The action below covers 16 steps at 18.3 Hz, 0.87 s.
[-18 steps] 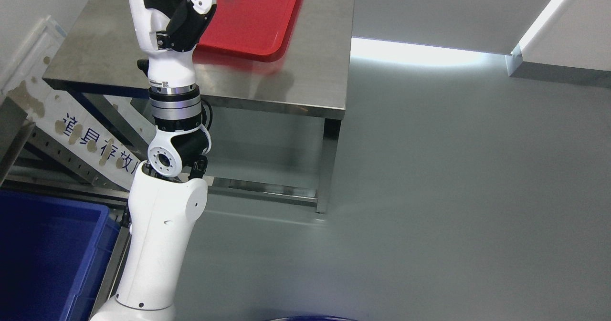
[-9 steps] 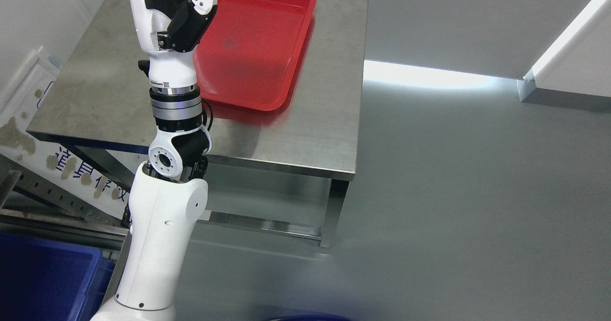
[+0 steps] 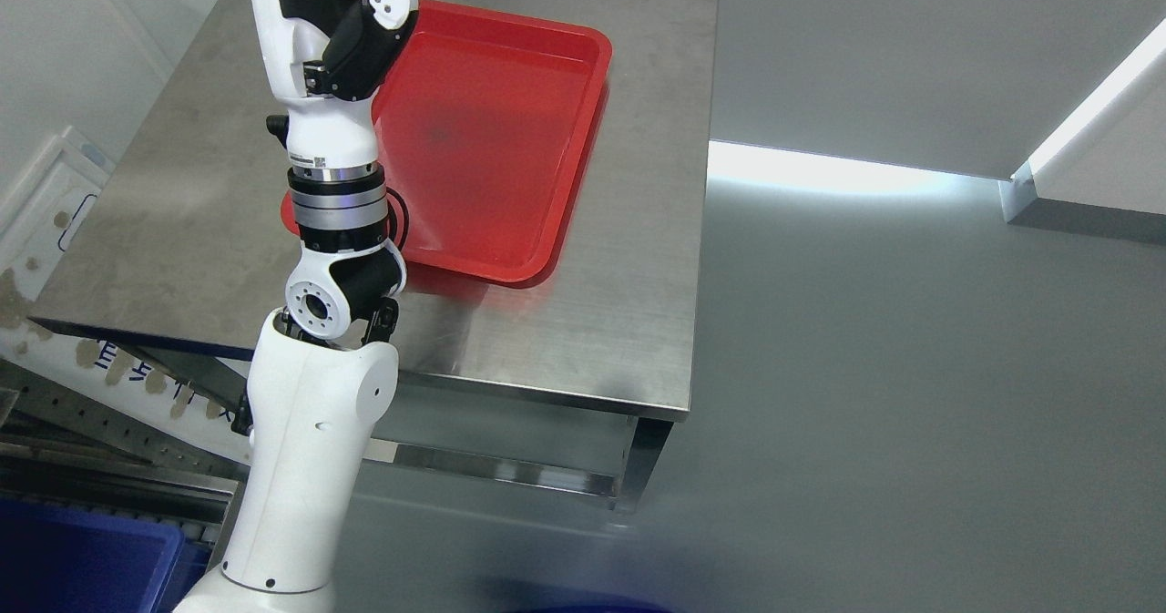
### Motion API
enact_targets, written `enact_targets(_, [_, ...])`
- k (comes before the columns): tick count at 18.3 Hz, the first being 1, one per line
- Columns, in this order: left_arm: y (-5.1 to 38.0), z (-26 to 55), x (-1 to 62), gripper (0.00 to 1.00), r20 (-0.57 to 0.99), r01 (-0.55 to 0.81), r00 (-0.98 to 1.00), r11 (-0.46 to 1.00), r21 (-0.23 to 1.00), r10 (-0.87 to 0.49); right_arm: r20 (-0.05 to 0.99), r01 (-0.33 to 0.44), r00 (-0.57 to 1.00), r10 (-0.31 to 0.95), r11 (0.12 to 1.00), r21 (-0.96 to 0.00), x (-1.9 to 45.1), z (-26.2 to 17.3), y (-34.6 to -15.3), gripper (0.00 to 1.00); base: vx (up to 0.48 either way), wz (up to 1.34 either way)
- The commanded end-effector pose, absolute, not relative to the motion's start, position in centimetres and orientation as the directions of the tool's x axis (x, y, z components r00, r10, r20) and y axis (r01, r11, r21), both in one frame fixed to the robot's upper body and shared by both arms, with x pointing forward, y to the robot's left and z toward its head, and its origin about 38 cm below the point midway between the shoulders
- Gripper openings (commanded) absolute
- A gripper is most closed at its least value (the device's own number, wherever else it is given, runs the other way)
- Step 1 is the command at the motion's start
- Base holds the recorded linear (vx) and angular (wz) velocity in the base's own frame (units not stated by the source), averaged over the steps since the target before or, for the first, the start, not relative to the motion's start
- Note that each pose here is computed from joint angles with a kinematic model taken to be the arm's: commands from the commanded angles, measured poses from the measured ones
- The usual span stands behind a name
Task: Grab orange capacitor from left shelf to right desk
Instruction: 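Lower the left hand with the capacitor into the red tray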
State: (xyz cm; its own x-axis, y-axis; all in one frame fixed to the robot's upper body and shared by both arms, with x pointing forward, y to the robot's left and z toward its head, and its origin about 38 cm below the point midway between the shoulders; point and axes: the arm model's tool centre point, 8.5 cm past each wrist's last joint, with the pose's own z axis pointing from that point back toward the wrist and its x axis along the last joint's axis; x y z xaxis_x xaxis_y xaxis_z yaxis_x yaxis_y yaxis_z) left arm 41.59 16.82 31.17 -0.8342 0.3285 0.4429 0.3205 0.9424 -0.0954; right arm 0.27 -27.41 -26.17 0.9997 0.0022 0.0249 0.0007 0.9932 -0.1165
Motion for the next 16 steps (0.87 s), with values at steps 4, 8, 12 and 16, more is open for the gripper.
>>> enact_targets(4, [17.6,31.1,42.4,0.02,0.505,0.298,-0.81,0.951,-0.084,0.299,0.023,0.009,1.0,-0.006,0.991,-0.134,-0.4,-26.1,-28.5,1.0,0.058,-0.02])
enact_targets(8, [18.4,31.2,45.9,0.04,0.709,0.258,-0.661,0.962,-0.092,0.245,0.023,0.008,1.0,-0.005,0.991,-0.134,-0.4,-26.1,-28.5,1.0,0.0,0.0])
enact_targets(12, [18.1,31.2,49.5,0.05,0.842,0.241,-0.503,0.967,-0.079,0.194,0.023,0.008,1.0,-0.005,0.991,-0.134,-0.4,-26.1,-28.5,1.0,-0.017,0.0])
enact_targets(16, [15.4,30.5,51.3,0.06,0.922,0.271,-0.38,0.962,0.035,0.073,0.023,0.008,1.0,-0.005,0.991,-0.134,-0.4,-26.1,-28.5,1.0,-0.006,0.0])
